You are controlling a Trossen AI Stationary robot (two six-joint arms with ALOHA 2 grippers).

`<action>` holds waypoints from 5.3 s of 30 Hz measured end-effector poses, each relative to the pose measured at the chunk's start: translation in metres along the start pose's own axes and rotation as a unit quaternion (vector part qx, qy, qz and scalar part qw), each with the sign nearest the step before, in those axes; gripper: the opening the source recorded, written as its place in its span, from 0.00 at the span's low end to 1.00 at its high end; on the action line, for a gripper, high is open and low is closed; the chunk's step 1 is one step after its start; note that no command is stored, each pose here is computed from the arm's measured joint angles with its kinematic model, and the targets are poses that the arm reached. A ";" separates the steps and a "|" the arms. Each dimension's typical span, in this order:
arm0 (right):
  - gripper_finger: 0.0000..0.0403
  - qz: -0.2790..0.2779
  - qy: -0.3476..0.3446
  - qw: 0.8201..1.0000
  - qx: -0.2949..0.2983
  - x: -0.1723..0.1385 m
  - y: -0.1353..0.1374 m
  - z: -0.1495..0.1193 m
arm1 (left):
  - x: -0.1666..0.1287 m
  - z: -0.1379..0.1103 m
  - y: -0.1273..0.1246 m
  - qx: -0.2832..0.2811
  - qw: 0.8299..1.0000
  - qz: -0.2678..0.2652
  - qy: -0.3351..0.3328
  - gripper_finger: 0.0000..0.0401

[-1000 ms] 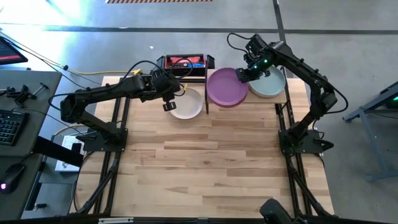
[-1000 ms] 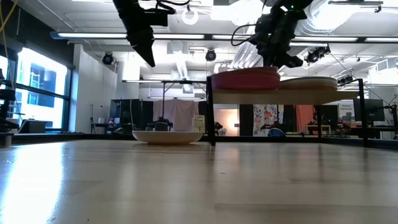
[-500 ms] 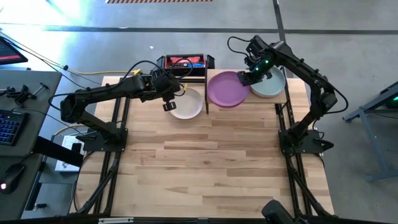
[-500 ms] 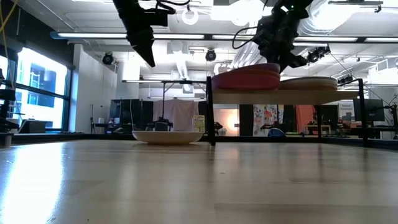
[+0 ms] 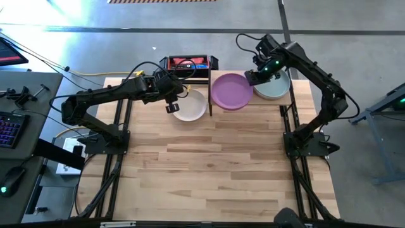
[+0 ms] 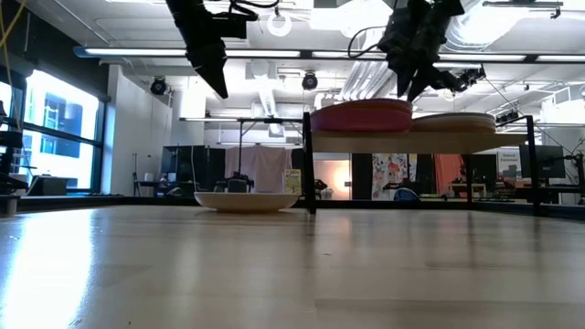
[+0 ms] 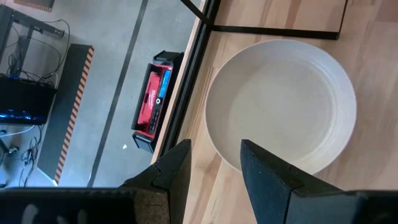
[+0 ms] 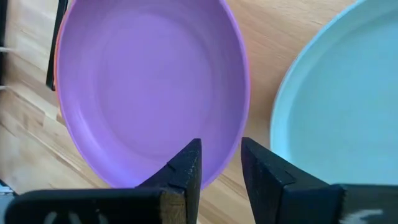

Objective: Place and stack plates onto a shelf
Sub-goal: Stack the purple plate on top of the orange plate on the shelf, then stack the white plate on top of the purple plate on the shelf

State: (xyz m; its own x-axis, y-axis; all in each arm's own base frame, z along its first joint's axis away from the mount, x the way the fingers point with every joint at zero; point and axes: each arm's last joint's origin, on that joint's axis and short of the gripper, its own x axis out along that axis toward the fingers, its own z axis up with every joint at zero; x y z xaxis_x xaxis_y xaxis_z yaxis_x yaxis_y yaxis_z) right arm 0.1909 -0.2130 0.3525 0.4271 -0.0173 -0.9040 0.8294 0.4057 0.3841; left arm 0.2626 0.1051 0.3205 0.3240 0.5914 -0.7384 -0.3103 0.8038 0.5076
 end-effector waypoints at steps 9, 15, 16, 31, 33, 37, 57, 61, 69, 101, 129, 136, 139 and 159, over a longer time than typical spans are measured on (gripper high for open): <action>0.23 0.011 0.057 0.998 -0.002 -0.001 0.009 -0.016 | 0.000 0.000 0.000 0.000 1.000 0.000 0.000 0.32; 0.23 0.032 0.106 0.992 -0.055 0.010 0.046 -0.039 | 0.000 0.000 0.000 0.000 1.000 -0.007 -0.002 0.32; 0.23 0.036 0.106 0.992 -0.064 0.012 0.053 -0.043 | 0.000 0.000 0.000 -0.001 1.000 -0.007 -0.002 0.32; 0.23 0.005 0.108 0.988 -0.110 0.048 0.107 -0.066 | 0.000 0.000 0.000 -0.003 1.000 -0.007 -0.003 0.32; 0.23 -0.002 0.107 0.988 -0.111 0.052 0.109 -0.066 | 0.000 0.000 0.000 -0.002 1.000 -0.007 -0.003 0.32; 0.23 -0.009 0.100 0.988 -0.113 0.061 0.111 -0.061 | 0.000 0.000 0.000 -0.002 1.000 -0.007 -0.003 0.32; 0.23 -0.037 0.050 0.993 -0.096 0.067 0.097 -0.036 | 0.000 0.000 0.000 -0.019 1.000 -0.007 -0.003 0.32; 0.23 -0.012 0.068 0.992 -0.104 0.068 0.100 -0.039 | 0.003 -0.003 -0.001 -0.059 0.998 -0.010 0.005 0.32; 0.23 0.019 0.083 0.988 -0.131 0.063 0.108 -0.049 | 0.033 -0.031 -0.008 -0.141 0.986 -0.046 0.073 0.32; 0.23 0.030 0.071 0.983 -0.165 0.059 0.109 -0.049 | 0.148 -0.081 -0.001 -0.421 0.879 -0.102 0.197 0.32; 0.23 0.031 0.071 0.981 -0.180 0.059 0.109 -0.049 | 0.179 -0.086 -0.017 -0.395 0.880 -0.135 0.229 0.05; 0.23 0.031 0.071 0.981 -0.180 0.059 0.109 -0.049 | 0.178 -0.086 -0.016 -0.390 0.882 -0.136 0.227 0.04; 0.23 0.032 0.070 0.979 -0.187 0.059 0.109 -0.049 | 0.178 -0.086 -0.016 -0.383 0.885 -0.140 0.226 0.03; 0.23 0.041 0.056 0.979 -0.191 0.059 0.111 -0.046 | 0.122 -0.079 0.004 -0.358 0.905 -0.153 0.171 0.00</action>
State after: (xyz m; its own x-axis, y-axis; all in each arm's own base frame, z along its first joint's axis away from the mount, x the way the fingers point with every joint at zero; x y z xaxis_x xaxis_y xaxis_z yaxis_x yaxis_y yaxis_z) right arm 0.2916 -0.1266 0.3333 0.4270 0.1207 -0.8962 0.5892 0.7146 0.3770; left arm 0.2300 0.1757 0.1971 0.2355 0.1956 -0.9520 -0.7921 0.6062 -0.0714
